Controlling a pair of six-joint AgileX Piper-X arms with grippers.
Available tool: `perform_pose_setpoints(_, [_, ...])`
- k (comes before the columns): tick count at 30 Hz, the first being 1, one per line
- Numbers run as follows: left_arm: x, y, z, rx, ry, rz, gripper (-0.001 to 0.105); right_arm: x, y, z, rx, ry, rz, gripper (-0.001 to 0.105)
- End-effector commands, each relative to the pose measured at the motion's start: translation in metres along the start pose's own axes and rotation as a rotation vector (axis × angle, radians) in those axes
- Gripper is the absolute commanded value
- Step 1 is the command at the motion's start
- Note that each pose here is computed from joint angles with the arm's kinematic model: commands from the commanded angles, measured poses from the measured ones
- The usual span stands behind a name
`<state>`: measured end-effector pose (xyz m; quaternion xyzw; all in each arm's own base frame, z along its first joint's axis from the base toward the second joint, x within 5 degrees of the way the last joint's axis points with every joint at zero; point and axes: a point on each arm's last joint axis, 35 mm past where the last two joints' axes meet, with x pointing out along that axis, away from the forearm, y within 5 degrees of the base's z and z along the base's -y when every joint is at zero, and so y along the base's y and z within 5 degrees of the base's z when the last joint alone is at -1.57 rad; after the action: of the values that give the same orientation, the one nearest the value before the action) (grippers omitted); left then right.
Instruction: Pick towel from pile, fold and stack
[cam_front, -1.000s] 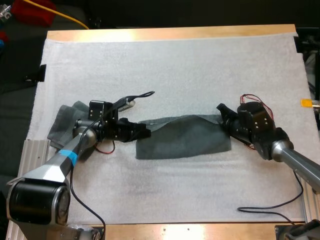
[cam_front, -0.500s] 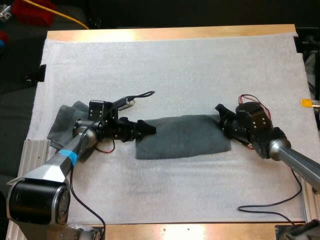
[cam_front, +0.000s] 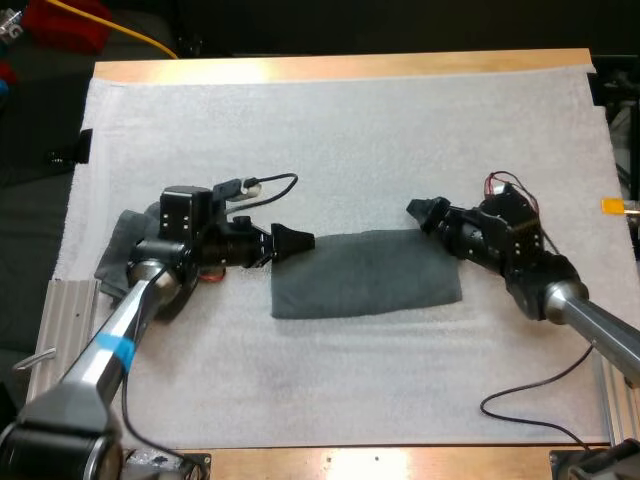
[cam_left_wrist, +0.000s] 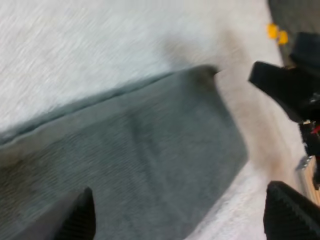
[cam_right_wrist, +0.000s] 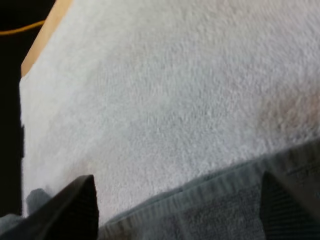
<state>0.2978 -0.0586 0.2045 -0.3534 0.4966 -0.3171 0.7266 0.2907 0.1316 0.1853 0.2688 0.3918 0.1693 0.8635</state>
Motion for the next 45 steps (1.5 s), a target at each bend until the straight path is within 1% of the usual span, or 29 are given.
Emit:
perform_pose_setpoints(1, [-0.007, -0.011, 0.000, 0.019, -0.015, -0.014, 0.068, -0.006, 0.003, 0.002, -0.039, 0.007, -0.013, 0.066])
perform_pose_setpoints(3, [-0.016, -0.021, -0.002, 0.038, -0.032, -0.012, 0.068, -0.014, 0.004, 0.001, -0.072, 0.027, -0.036, 0.066])
perform_pose_setpoints(6, [-0.029, -0.033, -0.009, 0.043, -0.054, 0.019, 0.068, -0.026, 0.004, -0.002, -0.114, 0.062, -0.080, 0.066])
perform_pose_setpoints(9, [-0.041, -0.042, -0.019, 0.047, -0.071, 0.092, 0.068, -0.039, 0.006, -0.004, -0.173, 0.098, -0.103, 0.066])
perform_pose_setpoints(14, [-0.060, -0.055, -0.043, 0.074, -0.054, 0.218, 0.068, -0.060, 0.009, -0.008, -0.232, 0.143, -0.124, 0.066])
perform_pose_setpoints(18, [-0.075, -0.065, -0.057, 0.102, -0.065, 0.272, 0.068, -0.076, 0.011, -0.011, -0.261, 0.176, -0.139, 0.066])
perform_pose_setpoints(25, [-0.105, -0.090, -0.086, 0.145, -0.108, 0.262, 0.068, -0.105, 0.014, -0.018, -0.310, 0.230, -0.160, 0.066])
perform_pose_setpoints(32, [-0.128, -0.106, -0.115, 0.187, -0.149, 0.241, 0.068, -0.131, 0.017, -0.022, -0.350, 0.236, -0.157, 0.066])
perform_pose_setpoints(38, [-0.137, -0.113, -0.125, 0.206, -0.185, 0.224, 0.068, -0.138, 0.019, -0.023, -0.374, 0.226, -0.151, 0.066])
perform_pose_setpoints(45, [-0.136, -0.112, -0.127, 0.189, -0.158, 0.215, 0.068, -0.139, 0.015, -0.018, -0.400, 0.209, -0.182, 0.066])
